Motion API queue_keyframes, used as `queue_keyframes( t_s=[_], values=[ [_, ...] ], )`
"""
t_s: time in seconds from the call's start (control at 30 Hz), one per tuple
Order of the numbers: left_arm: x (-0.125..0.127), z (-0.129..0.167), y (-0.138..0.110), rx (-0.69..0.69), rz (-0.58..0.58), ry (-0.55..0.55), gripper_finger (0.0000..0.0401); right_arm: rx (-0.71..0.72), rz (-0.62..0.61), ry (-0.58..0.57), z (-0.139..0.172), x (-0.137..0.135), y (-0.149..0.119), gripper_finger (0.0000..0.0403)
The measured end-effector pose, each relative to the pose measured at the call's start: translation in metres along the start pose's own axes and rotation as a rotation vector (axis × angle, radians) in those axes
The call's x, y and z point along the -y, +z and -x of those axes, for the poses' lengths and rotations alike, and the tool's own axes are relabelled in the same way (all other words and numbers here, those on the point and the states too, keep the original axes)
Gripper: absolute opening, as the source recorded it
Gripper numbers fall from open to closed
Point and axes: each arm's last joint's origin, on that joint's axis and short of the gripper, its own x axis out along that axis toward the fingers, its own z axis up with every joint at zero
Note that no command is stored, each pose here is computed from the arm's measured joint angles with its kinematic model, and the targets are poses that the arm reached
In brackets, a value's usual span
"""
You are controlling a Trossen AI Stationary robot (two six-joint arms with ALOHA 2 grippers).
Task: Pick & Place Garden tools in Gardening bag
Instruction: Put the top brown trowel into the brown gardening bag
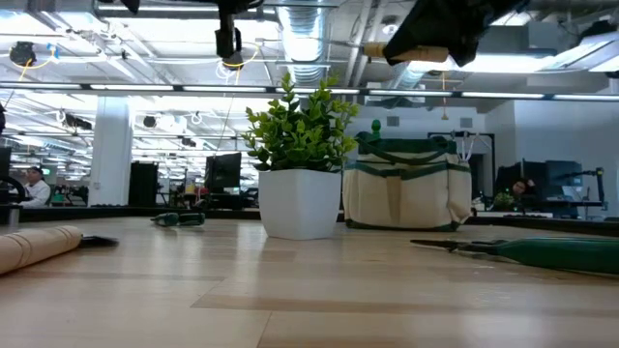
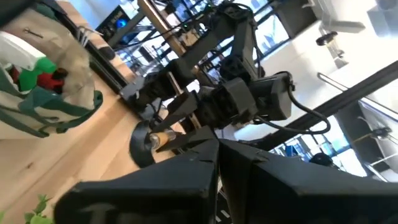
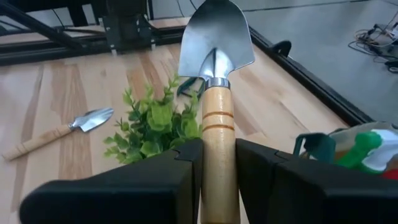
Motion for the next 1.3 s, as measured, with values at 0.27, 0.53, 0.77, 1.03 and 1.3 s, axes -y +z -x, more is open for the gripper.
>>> queue_keyframes(
  t_s=[0.27, 0.53, 0.77, 1.03, 1.3],
  values=[
    [0.001, 0.002, 0.004, 0.009, -0.004, -0.020, 0.0002, 0.010, -0.004, -0.003, 0.002, -0.001, 0.005, 0.0060],
    [-0.007, -0.006, 0.006, 0.147, -0.002, 0.078, 0.0002, -0.045, 0.033, -0.003, 0.006, -0.004, -0.004, 0.0060],
    [-0.019, -0.016, 0.002, 0.116, -0.002, 0.118, 0.0002, -0.055, 0.040, 0.013, 0.007, -0.005, -0.005, 0.0060],
    [-0.019, -0.016, 0.001, 0.110, -0.002, 0.114, 0.0002, -0.037, 0.027, 0.007, 0.007, -0.005, -0.003, 0.0060],
    [-0.019, -0.016, 0.002, 0.114, -0.002, 0.114, 0.0002, -0.011, 0.010, -0.002, 0.007, -0.006, -0.001, 0.0060]
  ],
)
